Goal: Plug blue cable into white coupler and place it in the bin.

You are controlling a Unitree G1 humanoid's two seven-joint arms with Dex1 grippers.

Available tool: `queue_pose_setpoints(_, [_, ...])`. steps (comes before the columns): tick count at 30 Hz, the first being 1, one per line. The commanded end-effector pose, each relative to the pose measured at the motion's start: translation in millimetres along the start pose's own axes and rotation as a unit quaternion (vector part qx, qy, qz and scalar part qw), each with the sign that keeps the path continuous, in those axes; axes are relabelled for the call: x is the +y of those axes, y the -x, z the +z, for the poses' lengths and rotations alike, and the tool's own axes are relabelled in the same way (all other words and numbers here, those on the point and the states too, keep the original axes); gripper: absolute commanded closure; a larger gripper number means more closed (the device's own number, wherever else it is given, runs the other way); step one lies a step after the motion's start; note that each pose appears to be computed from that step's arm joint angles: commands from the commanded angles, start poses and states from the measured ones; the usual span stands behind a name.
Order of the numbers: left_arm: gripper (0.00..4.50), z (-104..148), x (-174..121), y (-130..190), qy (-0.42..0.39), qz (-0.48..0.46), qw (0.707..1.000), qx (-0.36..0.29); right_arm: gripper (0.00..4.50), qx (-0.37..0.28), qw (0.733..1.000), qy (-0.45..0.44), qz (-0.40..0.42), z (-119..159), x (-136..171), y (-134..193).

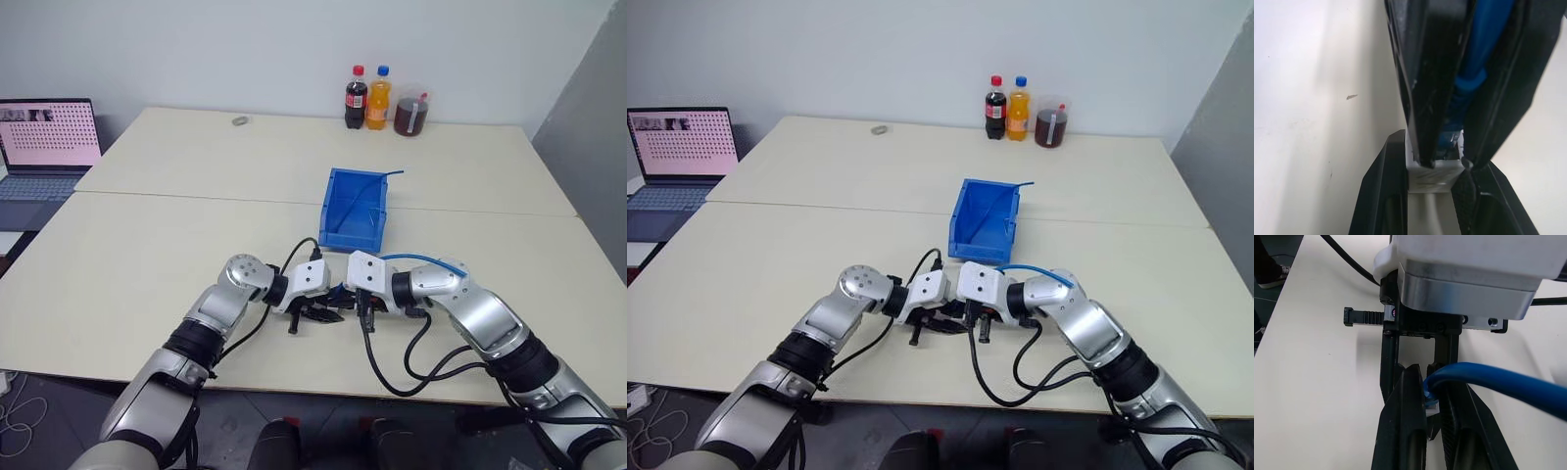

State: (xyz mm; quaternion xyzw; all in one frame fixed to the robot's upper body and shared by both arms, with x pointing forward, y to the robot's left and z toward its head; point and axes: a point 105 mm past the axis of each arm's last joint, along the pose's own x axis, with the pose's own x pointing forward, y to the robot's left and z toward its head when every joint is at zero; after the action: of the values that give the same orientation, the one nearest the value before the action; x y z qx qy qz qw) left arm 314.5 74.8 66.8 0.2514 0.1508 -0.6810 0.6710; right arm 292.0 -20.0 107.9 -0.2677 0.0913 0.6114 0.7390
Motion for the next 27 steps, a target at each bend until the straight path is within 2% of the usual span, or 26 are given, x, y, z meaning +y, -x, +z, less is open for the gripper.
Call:
queue_pose_setpoints(1, [3.70,-2.6,-4.9,-4.7,0.007,-0.006,1.000,-0.001,4.41,0.010,0.999,-0.031,-0.018,-14.8,-1.5,-2.8])
queue_pose_setpoints(2, [3.70,-2.2,-4.7,-4.0,0.010,-0.004,1.000,-0.003,4.41,0.004,0.999,-0.031,-0.025,-12.4,-3.9,-1.1])
queue_pose_setpoints(4, [3.00,-0.3,-1.5,-0.7,0.017,0.010,1.000,-0.012,4.41,-0.010,0.998,-0.035,-0.045,-7.3,-10.0,3.5])
queue_pose_setpoints(6, [2.80,2.0,0.1,4.7,0.029,0.020,0.999,-0.024,4.41,-0.021,0.997,-0.038,-0.057,-3.2,-12.9,8.7])
queue_pose_setpoints(16, [0.76,8.4,2.4,47.8,0.028,0.102,0.994,-0.039,4.42,-0.060,0.995,-0.052,-0.054,11.4,-4.6,17.4])
queue_pose_setpoints(20, [0.04,15.5,7.7,73.7,0.027,0.161,0.986,-0.046,4.42,-0.085,0.992,-0.058,-0.072,23.4,-12.6,30.8])
queue_pose_setpoints(23, [0.00,26.5,17.1,90.7,0.007,0.220,0.974,-0.049,4.42,-0.124,0.983,-0.073,-0.113,39.4,-31.7,52.7])
queue_pose_setpoints(27, [0.00,50.2,25.9,107.1,0.003,0.286,0.955,-0.084,4.42,-0.192,0.958,-0.102,-0.189,65.0,-71.0,80.8])
